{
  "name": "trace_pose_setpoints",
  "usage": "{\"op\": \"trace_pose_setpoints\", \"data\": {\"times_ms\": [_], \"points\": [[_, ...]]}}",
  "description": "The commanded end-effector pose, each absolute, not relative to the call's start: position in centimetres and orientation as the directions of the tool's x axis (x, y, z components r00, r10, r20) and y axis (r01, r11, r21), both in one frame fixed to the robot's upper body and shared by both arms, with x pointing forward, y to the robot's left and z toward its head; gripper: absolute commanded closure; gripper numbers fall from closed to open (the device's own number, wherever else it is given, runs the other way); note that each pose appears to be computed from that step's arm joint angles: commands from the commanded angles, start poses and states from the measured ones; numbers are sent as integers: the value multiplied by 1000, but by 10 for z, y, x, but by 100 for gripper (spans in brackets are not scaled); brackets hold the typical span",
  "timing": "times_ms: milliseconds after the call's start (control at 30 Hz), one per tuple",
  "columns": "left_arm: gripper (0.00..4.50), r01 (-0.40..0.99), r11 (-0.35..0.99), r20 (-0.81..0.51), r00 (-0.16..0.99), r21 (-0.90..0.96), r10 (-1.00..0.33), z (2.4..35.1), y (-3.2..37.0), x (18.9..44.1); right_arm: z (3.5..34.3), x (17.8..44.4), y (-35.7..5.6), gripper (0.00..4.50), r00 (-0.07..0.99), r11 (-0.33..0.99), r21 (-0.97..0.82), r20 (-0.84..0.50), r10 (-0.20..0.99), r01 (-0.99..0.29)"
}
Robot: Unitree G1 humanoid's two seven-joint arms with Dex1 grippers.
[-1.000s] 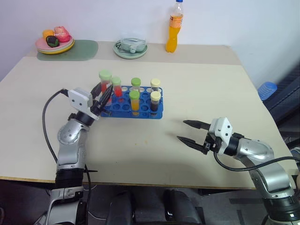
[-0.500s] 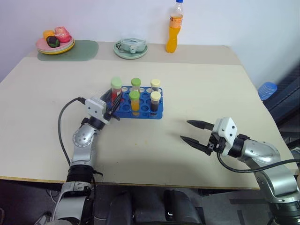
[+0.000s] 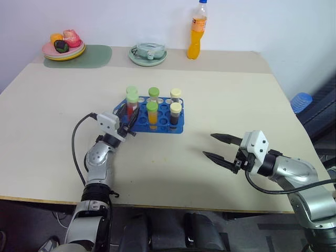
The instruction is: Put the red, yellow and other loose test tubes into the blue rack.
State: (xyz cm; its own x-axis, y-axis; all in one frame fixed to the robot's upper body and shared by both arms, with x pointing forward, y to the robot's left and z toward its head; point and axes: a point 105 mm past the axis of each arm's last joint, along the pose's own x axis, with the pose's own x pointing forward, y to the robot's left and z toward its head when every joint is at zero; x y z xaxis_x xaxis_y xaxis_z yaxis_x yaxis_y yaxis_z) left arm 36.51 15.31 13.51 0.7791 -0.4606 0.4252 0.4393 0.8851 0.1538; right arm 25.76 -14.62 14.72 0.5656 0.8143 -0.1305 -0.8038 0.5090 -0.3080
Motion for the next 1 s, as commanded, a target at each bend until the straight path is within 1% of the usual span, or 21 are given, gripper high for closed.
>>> {"op": "trace_pose_setpoints", "data": {"times_ms": [33, 133, 233, 300, 367, 433, 467, 500, 533, 600, 667, 733, 833, 1000], "points": [[85, 452, 879, 448, 761, 152, -469, 144, 151, 359, 161, 254, -147, 141, 570, 508, -349, -102, 815, -788], [85, 478, 868, 441, 756, 132, -483, 148, 151, 353, 160, 254, -147, 141, 572, 512, -344, -99, 814, -787], [85, 507, 846, 389, 755, 166, -528, 151, 149, 343, 159, 256, -146, 141, 586, 534, -326, -83, 806, -780], [85, 531, 834, 364, 754, 150, -546, 153, 152, 336, 158, 258, -148, 141, 608, 562, -313, -71, 790, -766], [85, 568, 809, 310, 750, 150, -584, 152, 161, 326, 157, 263, -152, 141, 658, 619, -296, -47, 752, -728], [85, 597, 792, 286, 743, 127, -606, 154, 170, 317, 156, 265, -156, 141, 690, 654, -283, -37, 723, -701], [85, 601, 789, 287, 740, 124, -609, 156, 176, 313, 155, 266, -159, 141, 711, 676, -281, -35, 702, -681], [85, 592, 791, 261, 748, 155, -611, 156, 184, 309, 154, 268, -163, 141, 739, 705, -278, -28, 673, -653], [85, 632, 769, 225, 738, 100, -636, 155, 190, 302, 153, 269, -168, 141, 767, 735, -273, -17, 641, -620], [85, 656, 751, 163, 736, 68, -657, 156, 205, 292, 152, 270, -176, 141, 806, 778, -260, 0, 592, -572], [85, 661, 744, 126, 734, 96, -668, 157, 214, 284, 149, 268, -181, 141, 823, 797, -246, 1, 569, -551], [85, 632, 767, 72, 765, 109, -640, 156, 224, 282, 146, 264, -186, 141, 832, 806, -243, -6, 555, -539], [85, 662, 742, 34, 743, 104, -668, 156, 230, 271, 141, 255, -194, 141, 840, 814, -233, -21, 543, -532], [85, 686, 724, -33, 727, 70, -686, 147, 233, 265, 133, 244, -204, 141, 844, 818, -225, -42, 535, -530]]}}
